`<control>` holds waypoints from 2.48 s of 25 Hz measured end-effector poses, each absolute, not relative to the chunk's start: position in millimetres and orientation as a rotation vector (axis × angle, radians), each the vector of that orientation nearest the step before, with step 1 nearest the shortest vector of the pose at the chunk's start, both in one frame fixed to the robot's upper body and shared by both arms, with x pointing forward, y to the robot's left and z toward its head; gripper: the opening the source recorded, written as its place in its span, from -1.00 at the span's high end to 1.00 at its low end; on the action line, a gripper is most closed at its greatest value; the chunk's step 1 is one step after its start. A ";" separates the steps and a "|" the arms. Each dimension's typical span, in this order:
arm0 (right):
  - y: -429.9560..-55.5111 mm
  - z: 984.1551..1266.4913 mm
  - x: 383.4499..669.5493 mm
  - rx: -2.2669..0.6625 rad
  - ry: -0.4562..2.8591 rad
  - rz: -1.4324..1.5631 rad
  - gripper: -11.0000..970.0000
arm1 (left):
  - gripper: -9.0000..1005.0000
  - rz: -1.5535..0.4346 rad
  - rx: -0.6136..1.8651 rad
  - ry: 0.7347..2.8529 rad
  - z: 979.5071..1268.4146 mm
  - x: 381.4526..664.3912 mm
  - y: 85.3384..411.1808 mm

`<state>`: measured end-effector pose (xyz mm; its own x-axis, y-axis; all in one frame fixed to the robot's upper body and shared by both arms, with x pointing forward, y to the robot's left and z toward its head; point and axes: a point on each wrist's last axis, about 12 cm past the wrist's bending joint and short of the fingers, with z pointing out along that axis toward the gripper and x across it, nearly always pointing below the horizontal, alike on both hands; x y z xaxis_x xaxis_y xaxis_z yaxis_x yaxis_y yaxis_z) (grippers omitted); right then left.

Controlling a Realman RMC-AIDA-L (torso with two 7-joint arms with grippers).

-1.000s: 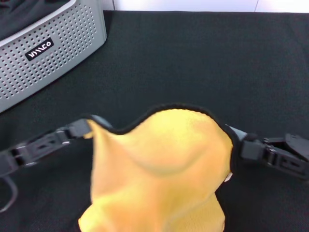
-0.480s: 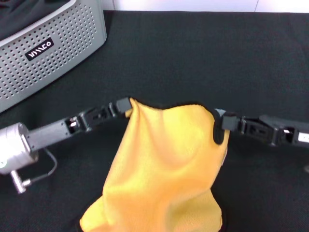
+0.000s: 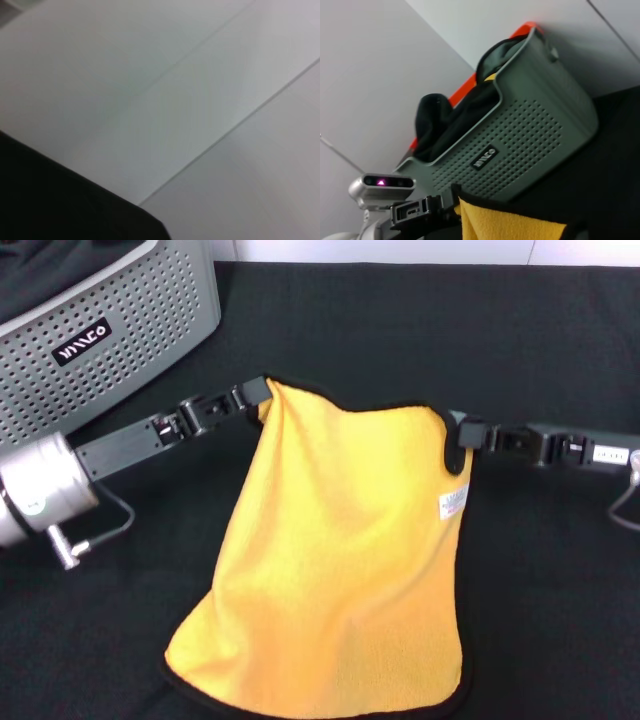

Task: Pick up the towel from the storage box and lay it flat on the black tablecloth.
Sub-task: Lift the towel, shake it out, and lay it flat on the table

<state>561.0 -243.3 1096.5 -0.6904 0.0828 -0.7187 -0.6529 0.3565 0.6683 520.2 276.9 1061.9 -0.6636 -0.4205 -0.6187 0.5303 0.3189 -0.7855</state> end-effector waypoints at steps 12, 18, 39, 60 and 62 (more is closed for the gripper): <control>-239.4 1103.1 592.3 -0.460 2.067 1.303 0.85 | 0.93 -1.388 -0.034 1.760 1062.8 541.2 275.2; -232.7 1096.4 594.9 -0.455 2.133 1.264 0.85 | 0.93 -1.312 -0.114 1.843 1049.3 545.8 272.0; -243.8 1082.8 598.4 -0.308 2.202 1.174 0.84 | 0.93 -1.124 0.024 1.900 1035.1 558.5 231.0; -244.2 1088.4 614.0 -0.233 2.210 1.111 0.83 | 0.92 -0.780 0.295 1.922 1046.1 591.1 231.6; -243.3 1088.9 615.5 -0.230 2.211 1.107 0.83 | 0.92 -0.742 0.321 1.920 1045.3 592.3 231.7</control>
<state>615.5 -243.3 1088.9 -0.7760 0.1252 -0.6182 -0.4200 0.6287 0.6545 592.3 231.7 1045.3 -0.4549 -0.0984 -0.8851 0.5221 0.7757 -0.3546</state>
